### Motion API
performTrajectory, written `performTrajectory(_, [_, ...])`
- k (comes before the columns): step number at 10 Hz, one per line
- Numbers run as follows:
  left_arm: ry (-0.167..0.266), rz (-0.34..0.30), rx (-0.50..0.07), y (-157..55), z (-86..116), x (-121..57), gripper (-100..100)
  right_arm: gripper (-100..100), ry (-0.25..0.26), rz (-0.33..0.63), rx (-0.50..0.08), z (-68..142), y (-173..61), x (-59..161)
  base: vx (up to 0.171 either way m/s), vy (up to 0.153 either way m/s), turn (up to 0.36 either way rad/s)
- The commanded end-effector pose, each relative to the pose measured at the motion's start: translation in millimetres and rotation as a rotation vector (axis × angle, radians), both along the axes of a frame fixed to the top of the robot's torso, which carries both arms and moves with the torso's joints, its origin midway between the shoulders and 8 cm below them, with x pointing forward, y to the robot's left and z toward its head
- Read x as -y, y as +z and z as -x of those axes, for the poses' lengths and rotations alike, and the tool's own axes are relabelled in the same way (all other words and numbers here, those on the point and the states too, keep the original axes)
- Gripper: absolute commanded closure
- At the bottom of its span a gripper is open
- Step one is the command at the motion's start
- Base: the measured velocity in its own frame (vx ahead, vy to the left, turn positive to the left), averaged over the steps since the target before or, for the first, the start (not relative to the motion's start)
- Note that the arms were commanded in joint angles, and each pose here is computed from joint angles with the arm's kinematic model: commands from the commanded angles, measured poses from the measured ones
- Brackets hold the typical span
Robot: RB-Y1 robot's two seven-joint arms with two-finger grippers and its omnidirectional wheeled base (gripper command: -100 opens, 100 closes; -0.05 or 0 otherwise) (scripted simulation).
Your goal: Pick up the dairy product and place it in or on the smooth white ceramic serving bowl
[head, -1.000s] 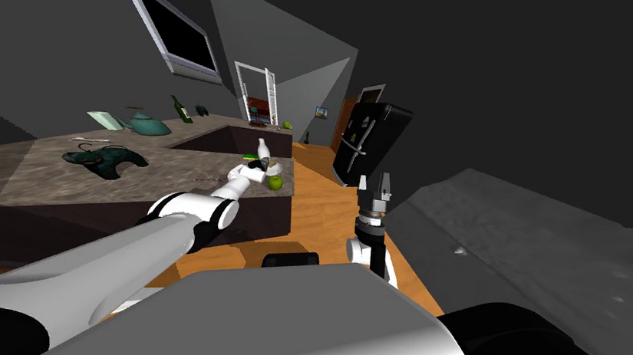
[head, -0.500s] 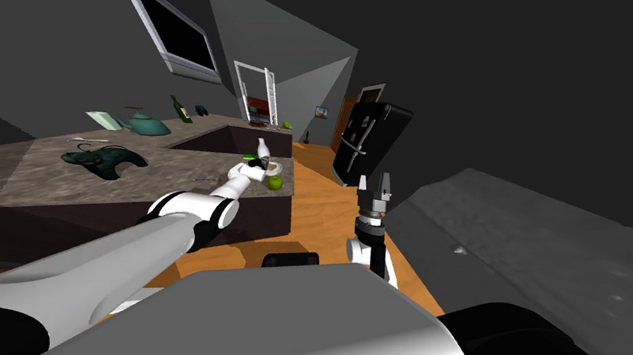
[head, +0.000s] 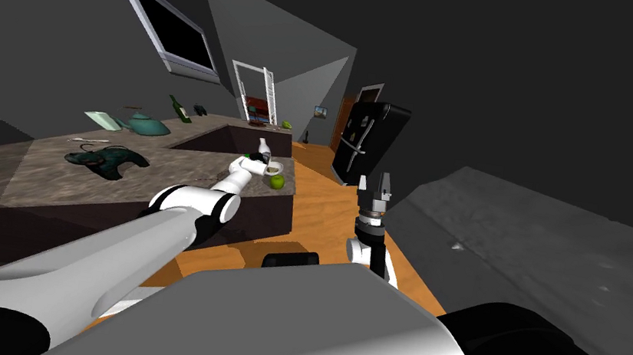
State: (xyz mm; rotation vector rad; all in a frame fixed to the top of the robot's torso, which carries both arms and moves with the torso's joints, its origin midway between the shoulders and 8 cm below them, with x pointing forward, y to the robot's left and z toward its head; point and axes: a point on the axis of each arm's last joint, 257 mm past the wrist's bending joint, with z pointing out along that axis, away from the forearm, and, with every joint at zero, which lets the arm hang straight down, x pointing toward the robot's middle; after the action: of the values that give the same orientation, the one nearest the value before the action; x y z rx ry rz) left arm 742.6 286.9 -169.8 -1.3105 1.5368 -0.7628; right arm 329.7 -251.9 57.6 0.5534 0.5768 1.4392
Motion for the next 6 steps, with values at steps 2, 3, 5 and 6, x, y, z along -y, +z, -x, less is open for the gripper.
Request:
performTrajectory(2, [0.000,0.000,0.000,-0.1,0.0,-0.1,0,0,0.000,0.000,0.000,0.0,0.0,0.0,0.000,0.000,0.000])
performTrajectory(3, [0.000,0.000,0.000,-0.1,0.0,-0.1,0,0,0.000,0.000,0.000,0.0,0.0,0.0,0.000,0.000,0.000])
performTrajectory(5, [0.000,0.000,0.000,-0.1,0.0,-0.1,0,0,0.000,0.000,0.000,0.0,0.0,0.0,0.000,0.000,0.000])
performTrajectory(6, [0.000,0.000,0.000,-0.1,0.0,-0.1,0,0,0.000,0.000,0.000,0.0,0.0,0.0,0.000,0.000,0.000])
